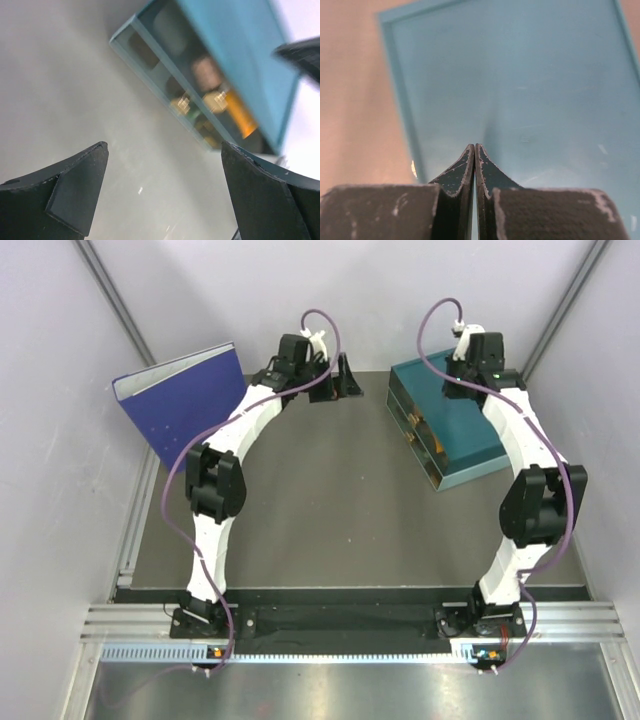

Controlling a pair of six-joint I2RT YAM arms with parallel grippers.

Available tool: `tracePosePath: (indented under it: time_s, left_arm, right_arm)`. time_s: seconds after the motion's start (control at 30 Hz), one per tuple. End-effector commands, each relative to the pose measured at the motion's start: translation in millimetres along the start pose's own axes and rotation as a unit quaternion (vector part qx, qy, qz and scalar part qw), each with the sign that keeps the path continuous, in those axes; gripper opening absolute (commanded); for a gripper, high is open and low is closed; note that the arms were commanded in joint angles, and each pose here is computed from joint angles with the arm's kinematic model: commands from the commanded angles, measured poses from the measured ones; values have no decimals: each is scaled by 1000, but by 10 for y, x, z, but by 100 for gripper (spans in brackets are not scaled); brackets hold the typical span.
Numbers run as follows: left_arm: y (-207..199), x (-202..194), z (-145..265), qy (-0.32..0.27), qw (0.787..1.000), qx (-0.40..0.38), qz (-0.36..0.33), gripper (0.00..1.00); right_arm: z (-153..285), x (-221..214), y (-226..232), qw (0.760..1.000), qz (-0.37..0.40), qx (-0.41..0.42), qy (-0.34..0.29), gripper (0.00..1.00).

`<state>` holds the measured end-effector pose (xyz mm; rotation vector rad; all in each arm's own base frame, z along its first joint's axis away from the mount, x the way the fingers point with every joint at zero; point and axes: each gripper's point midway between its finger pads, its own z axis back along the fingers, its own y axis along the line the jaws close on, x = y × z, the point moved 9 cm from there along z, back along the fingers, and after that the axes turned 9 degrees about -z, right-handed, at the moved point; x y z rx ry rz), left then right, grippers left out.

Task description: Organize the makeup

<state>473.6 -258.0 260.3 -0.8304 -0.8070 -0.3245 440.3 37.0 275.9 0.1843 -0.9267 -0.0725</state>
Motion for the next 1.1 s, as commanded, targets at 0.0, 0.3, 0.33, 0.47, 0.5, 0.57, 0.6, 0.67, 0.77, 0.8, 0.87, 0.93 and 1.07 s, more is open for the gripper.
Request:
tracePosePath:
  time_s: [0.0, 0.3, 0.33, 0.47, 0.5, 0.57, 0.6, 0.67, 0.77, 0.8, 0.87, 0.93, 1.07]
  left_arm:
    - [217, -546, 68, 132, 988, 80, -14, 99]
    - [476, -948, 302, 236, 947, 205, -66, 99]
    - [498, -981, 328, 247, 942, 216, -68, 99]
    - [529, -1131, 438, 277, 930, 232, -62, 99]
    - [524, -1148, 456, 278, 930, 232, -61, 99]
    - [513, -1217, 493, 285, 930, 227, -56, 99]
    - [505, -1231, 502, 286, 930, 223, -56, 99]
    - [486, -1273, 528, 294, 931, 210, -55, 99]
    - [495, -1295, 538, 303, 927, 213, -54, 99]
    - [479, -1295, 561, 308, 926, 214, -50, 99]
    - [451, -1271, 565, 305, 929, 204, -51, 99]
    - [413, -1262, 585, 304, 932, 191, -51, 99]
    - [279, -1197, 621, 280, 946, 142, -84, 99]
  right_arm:
    - [432, 253, 452, 997, 36, 47, -54, 0]
    - [604, -305, 1335, 981, 95, 166, 29, 20]
    - [594, -435, 1362, 978, 95, 179, 49, 23]
    - [523, -824, 1409, 971, 80, 203, 103, 37]
    - [485, -959, 1376, 969, 75, 202, 122, 39]
    - [456, -1057, 1350, 966, 78, 202, 139, 41]
    - [430, -1129, 1328, 965, 78, 200, 152, 42]
    - [383, -1215, 1311, 962, 85, 201, 167, 45]
    - [313, -1333, 1280, 957, 86, 197, 195, 52]
    - [298, -1370, 1279, 956, 86, 198, 201, 54]
    - [278, -1384, 1289, 955, 81, 205, 200, 62]
    - [263, -1398, 1295, 954, 78, 209, 200, 66]
    - [268, -1375, 1283, 958, 76, 197, 193, 77]
